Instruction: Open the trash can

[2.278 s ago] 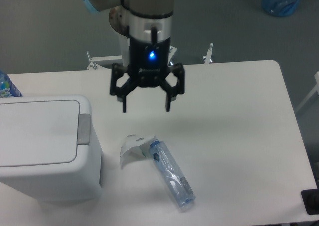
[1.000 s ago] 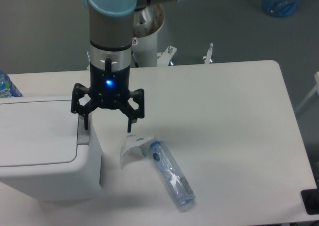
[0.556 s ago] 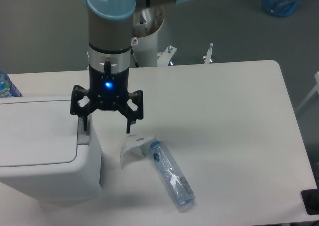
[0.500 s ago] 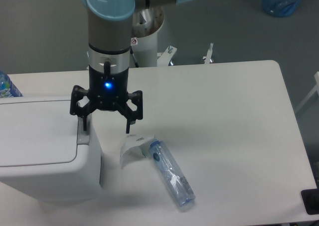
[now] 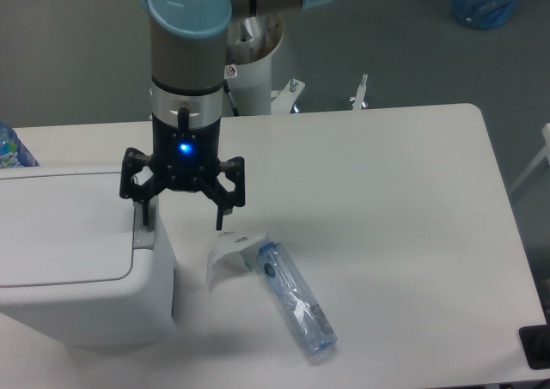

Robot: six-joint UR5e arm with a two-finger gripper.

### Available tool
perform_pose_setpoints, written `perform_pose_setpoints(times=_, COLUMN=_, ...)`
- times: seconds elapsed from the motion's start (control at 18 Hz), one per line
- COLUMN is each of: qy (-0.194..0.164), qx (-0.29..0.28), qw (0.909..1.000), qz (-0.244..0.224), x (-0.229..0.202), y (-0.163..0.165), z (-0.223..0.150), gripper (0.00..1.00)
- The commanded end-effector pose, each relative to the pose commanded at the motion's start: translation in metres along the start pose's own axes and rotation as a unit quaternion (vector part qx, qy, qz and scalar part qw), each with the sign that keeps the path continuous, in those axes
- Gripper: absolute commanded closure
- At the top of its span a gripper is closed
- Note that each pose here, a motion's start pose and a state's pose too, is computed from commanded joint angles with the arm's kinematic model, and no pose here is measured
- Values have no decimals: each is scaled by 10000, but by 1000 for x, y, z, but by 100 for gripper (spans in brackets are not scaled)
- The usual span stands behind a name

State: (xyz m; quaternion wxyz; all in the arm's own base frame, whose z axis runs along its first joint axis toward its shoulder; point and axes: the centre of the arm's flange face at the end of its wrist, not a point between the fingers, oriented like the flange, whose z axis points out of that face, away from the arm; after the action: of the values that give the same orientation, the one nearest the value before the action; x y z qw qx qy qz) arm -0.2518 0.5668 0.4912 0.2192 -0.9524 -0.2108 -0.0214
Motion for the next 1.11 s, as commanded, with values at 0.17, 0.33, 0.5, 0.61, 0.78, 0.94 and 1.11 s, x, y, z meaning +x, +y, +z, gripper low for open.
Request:
perform_pose_setpoints(times=0.17, qy=0, qx=0, qw=10000, qz=0, x=0, y=1, z=0, gripper=0)
perform_pose_setpoints(times=0.33, qy=1, qx=-8, qw=10000, qz=-2, x=0, y=1, z=1, gripper=0)
perform_pose_setpoints(times=0.5, qy=1, qx=-8, qw=10000, qz=-2, x=0, y=1, z=1, gripper=0)
perform_pose_setpoints(times=0.61, qy=3, qx=-15, qw=10000, qz=-3, x=0, y=2, z=2, gripper=0)
perform_pose_setpoints(times=0.78, qy=7, qx=-37, qw=10000, qz=-9, x=0, y=3, z=4, gripper=0)
perform_pose_setpoints(times=0.94, qy=7, qx=-37, qw=10000, qz=-9, x=0, y=3, z=4, gripper=0)
perform_pose_setpoints(times=1.11, qy=7, qx=-37, qw=10000, qz=-9, x=0, y=3, z=4, gripper=0)
